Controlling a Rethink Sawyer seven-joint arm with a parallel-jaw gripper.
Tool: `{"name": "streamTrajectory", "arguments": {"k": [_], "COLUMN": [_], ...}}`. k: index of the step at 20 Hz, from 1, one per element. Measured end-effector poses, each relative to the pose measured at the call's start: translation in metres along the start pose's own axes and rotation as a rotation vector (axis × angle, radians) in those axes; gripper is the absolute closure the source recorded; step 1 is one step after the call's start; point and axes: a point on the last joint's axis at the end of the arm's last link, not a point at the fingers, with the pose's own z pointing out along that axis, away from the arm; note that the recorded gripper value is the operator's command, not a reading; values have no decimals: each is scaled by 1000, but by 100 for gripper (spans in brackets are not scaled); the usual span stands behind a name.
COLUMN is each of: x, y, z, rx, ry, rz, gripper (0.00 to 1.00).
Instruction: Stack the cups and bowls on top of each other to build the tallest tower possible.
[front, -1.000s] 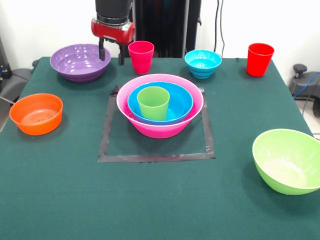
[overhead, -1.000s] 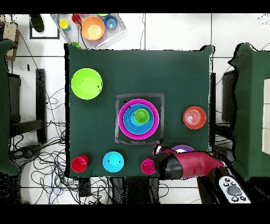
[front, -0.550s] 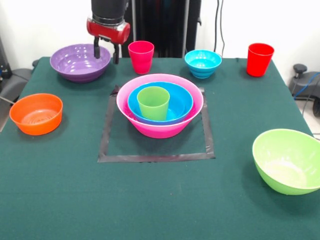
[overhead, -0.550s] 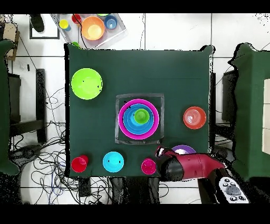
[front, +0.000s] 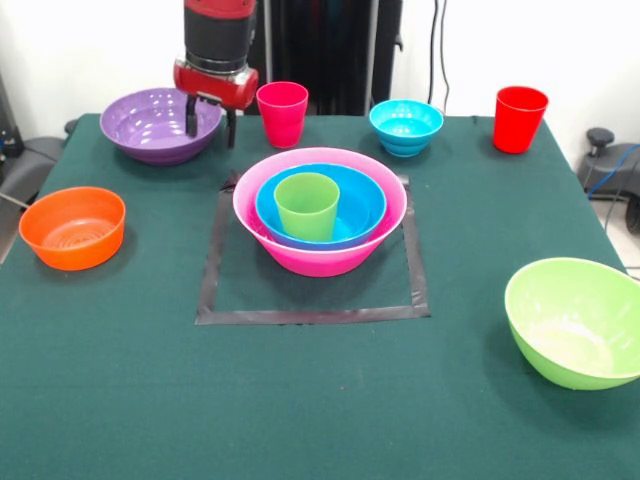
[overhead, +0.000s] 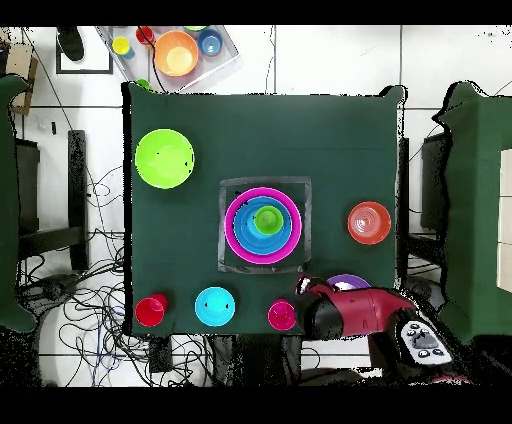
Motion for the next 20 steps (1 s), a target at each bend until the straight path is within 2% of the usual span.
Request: {"name": "streamTrajectory", "arguments": {"k": [5,12,20], "x": [8,22,34], "y": [-10,-25,-29], "z": [9,16,23], "rx": [6,28,45], "ry": [-4,11,21], "rz": [2,11,-1], "gripper": [0,0,0]}}
